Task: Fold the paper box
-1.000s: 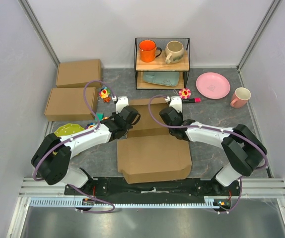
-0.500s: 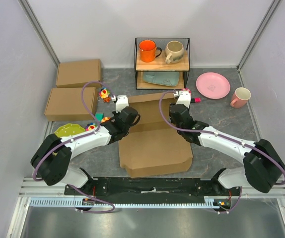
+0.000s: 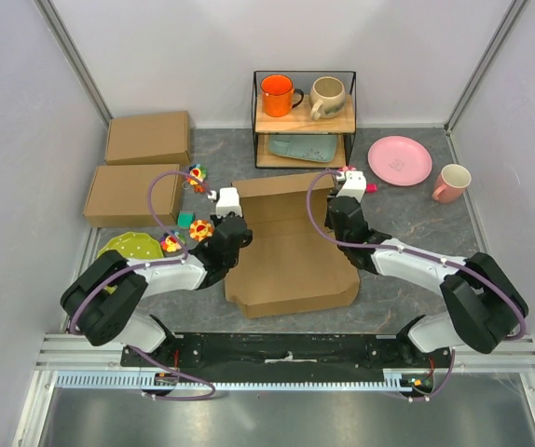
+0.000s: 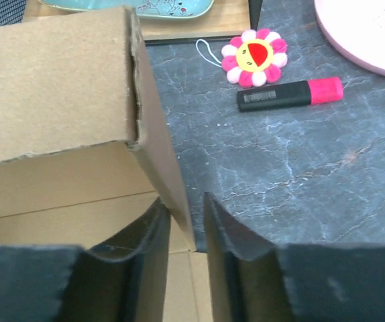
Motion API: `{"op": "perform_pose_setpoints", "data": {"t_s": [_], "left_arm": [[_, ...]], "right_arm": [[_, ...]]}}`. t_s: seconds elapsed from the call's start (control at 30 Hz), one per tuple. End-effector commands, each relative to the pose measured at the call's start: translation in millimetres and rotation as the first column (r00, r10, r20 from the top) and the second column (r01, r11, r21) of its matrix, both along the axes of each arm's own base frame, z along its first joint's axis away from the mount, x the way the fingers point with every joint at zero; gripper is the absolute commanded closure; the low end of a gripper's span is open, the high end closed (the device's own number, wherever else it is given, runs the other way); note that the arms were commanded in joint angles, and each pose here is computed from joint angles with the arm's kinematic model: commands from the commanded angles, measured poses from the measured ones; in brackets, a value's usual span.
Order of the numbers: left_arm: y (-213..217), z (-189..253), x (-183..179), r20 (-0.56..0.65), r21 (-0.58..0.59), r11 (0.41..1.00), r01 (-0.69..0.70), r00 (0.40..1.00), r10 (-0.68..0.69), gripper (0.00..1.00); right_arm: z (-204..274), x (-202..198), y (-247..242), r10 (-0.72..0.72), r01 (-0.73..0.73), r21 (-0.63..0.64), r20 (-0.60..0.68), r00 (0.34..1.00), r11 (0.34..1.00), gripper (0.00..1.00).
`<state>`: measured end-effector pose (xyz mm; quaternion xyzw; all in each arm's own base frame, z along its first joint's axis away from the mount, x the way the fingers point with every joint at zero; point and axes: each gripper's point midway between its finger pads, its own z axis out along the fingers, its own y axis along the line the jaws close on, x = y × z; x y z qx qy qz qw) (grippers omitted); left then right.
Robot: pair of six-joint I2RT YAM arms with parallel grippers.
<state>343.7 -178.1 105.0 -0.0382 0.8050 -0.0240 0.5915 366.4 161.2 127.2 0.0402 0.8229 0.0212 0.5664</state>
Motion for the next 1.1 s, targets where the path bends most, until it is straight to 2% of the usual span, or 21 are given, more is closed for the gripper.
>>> {"op": "perform_pose_setpoints", "data": {"t_s": [0.0,0.1,0.23,0.27,0.3,0.33,0.37,0.4,0.47,0.5,0.57,0.67,0.8,0.93,1.07], "left_arm": [[-4.8,30.3,17.6,0.179,-0.057,0.998,-0.014,0.984,0.024,0.98],[-7.8,30.4,19.1,0.206,-0.042,0.999,0.014,0.978,-0.005,0.98],[-13.1,21.8,18.9,0.2,-0.024,0.999,0.046,0.979,-0.04,0.98],[-13.2,20.1,18.6,0.196,-0.022,0.999,0.047,0.98,-0.042,0.98],[-13.1,19.0,18.6,0.194,-0.023,0.999,0.045,0.98,-0.04,0.98],[-11.4,16.5,18.2,0.187,-0.021,0.999,0.034,0.982,-0.029,0.98],[-10.6,16.5,18.8,0.184,-0.024,0.999,0.024,0.983,-0.019,0.98],[-9.6,15.3,18.9,0.177,-0.023,1.0,0.015,0.984,-0.011,0.98],[-7.0,10.7,18.3,0.149,-0.019,1.0,-0.012,0.989,0.015,0.98],[-5.5,7.4,17.9,0.134,-0.015,1.0,-0.024,0.991,0.026,0.98],[-2.5,1.8,17.3,0.108,-0.012,0.999,-0.052,0.993,0.053,0.98],[-1.1,-3.7,16.8,0.092,-0.011,0.997,-0.074,0.993,0.075,0.98],[-0.9,-6.2,16.7,0.085,-0.005,0.997,-0.079,0.993,0.079,0.98],[-0.5,-3.8,16.7,0.088,-0.003,0.997,-0.083,0.993,0.083,0.98],[0.3,-6.7,15.2,0.086,0.009,0.997,-0.078,0.993,0.076,0.98]], "right_arm": [[-5.2,5.3,0.1,-0.008,0.006,0.038,0.051,0.999,0.999,0.78],[-17.7,-3.0,-6.6,-0.017,0.016,0.037,0.033,0.999,0.999,0.89],[-24.6,-16.7,-13.0,-0.016,0.015,0.055,0.017,1.0,0.998,0.9],[-27.5,-20.8,-15.6,-0.019,0.019,0.051,0.002,1.0,0.999,0.88],[-23.5,-24.1,-17.2,-0.018,0.018,0.058,0.007,1.0,0.998,0.74],[-21.9,-26.0,-18.2,-0.018,0.017,0.058,0.004,1.0,0.998,0.65],[-25.8,-32.1,-19.4,-0.007,0.009,0.047,-0.027,1.0,0.999,0.59],[-12.8,-33.8,-19.4,-0.006,0.006,0.064,-0.005,1.0,0.998,0.52],[-6.9,-43.8,-21.4,0.002,-0.001,0.046,-0.019,1.0,0.999,0.49],[14.4,-45.4,-21.0,0.006,-0.008,0.074,0.018,1.0,0.997,0.47],[27.4,-54.3,-23.7,0.022,-0.023,0.071,0.017,1.0,0.997,0.46],[81.3,-65.9,-26.6,0.048,-0.066,0.142,0.126,0.991,0.988,0.45],[127.5,-74.0,-21.7,0.096,-0.145,0.203,0.23,0.968,0.968,0.44],[138.7,-64.0,-15.6,0.091,-0.138,0.198,0.231,0.969,0.97,0.4],[132.0,-35.5,-6.0,0.049,-0.087,0.193,0.19,0.981,0.977,0.32]]}}
